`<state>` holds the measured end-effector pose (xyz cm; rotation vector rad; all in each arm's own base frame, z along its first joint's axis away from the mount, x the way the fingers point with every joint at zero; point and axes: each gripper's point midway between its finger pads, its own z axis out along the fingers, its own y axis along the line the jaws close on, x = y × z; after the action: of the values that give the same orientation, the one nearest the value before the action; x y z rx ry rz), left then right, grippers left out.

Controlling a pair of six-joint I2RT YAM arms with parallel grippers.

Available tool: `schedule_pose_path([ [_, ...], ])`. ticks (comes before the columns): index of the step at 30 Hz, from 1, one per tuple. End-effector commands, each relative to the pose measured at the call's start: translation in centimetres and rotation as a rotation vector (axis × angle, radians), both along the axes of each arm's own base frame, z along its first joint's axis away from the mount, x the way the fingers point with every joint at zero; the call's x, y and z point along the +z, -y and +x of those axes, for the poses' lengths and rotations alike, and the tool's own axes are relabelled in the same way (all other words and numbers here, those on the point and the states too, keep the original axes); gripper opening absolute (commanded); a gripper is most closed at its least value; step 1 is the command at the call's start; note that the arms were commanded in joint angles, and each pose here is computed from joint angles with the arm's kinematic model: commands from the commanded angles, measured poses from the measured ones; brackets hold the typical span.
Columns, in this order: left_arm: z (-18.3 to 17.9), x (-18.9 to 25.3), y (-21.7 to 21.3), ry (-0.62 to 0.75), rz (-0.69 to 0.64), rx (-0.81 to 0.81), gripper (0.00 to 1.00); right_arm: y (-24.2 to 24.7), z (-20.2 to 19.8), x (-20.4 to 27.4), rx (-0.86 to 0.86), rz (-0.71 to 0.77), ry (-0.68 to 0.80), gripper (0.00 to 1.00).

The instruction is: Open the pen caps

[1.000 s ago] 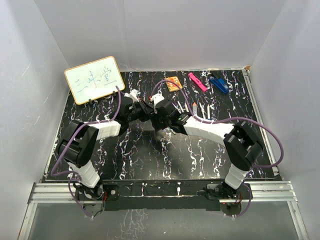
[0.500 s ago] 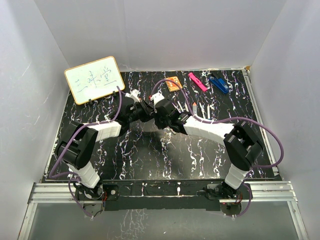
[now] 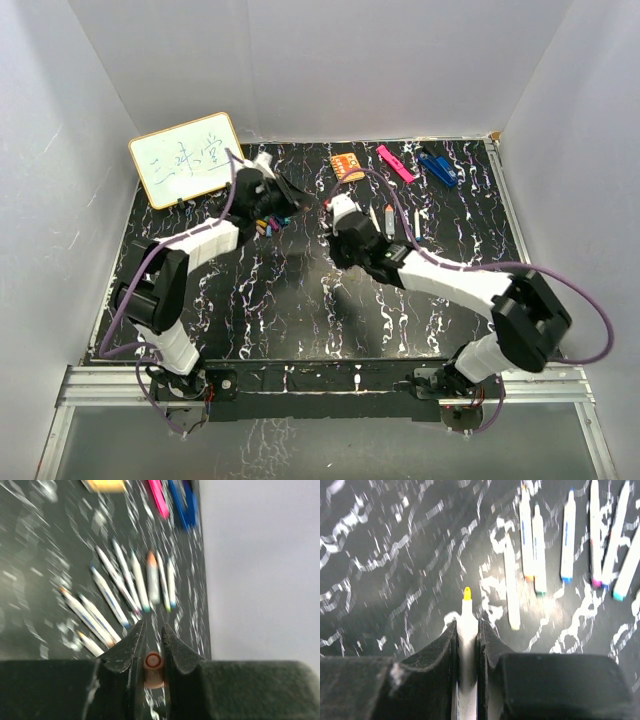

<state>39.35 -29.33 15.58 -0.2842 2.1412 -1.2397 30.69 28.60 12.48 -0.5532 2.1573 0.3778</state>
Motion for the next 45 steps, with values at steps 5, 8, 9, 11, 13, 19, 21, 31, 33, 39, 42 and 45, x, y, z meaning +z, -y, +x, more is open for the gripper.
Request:
schedule_pose_path([
  [5,5.9,0.1,-6.4,0.052,0.074,0.217,0.0,3.8,-2.7,-0.3,-0.053,-0.054,-0.017,0.0],
  [8,5.2,-0.6,-6.7,0.036,0.098,0.209,0.0,3.4,-2.1,-0.3,-0.049,-0.065,-0.003,0.0],
  [9,4.8,-0.7,-7.0,0.031,0.106,0.209,0.0,3.2,-1.8,-0.4,-0.042,-0.075,0.001,0.0],
  [11,3.7,-1.5,-7.6,0.013,0.129,0.208,0.0,2.5,-1.1,-0.7,-0.028,-0.087,0.006,0.0],
  [13,2.7,-2.3,-8.5,-0.014,0.157,0.211,0.0,1.5,-0.2,-1.2,-0.009,-0.102,0.01,0.0],
  [19,-0.1,-3.8,-10.9,-0.066,0.21,0.224,0.0,-1.0,2.1,-1.8,0.027,-0.096,0.049,0.0],
  [21,-0.7,-4.1,-11.5,-0.075,0.225,0.228,0.0,-1.9,2.7,-2.2,0.042,-0.095,0.05,0.0],
  [31,-2.3,-6.8,-11.9,-0.151,0.266,0.194,0.0,-4.7,5.3,-4.8,0.077,-0.135,0.042,0.0],
  [33,-2.4,-7.5,-11.8,-0.167,0.266,0.185,0.0,-4.9,5.7,-5.1,0.08,-0.143,0.042,0.0],
  [39,-2.4,-8.7,-11.7,-0.189,0.269,0.18,0.0,-5.2,6.4,-6.0,0.08,-0.145,0.04,0.0],
  [42,-2.4,-9.4,-11.5,-0.204,0.27,0.175,0.0,-5.2,6.6,-6.5,0.084,-0.148,0.036,0.0],
  [45,-2.3,-10.2,-11.4,-0.22,0.266,0.175,0.0,-5.1,6.8,-6.8,0.082,-0.15,0.032,0.0],
])
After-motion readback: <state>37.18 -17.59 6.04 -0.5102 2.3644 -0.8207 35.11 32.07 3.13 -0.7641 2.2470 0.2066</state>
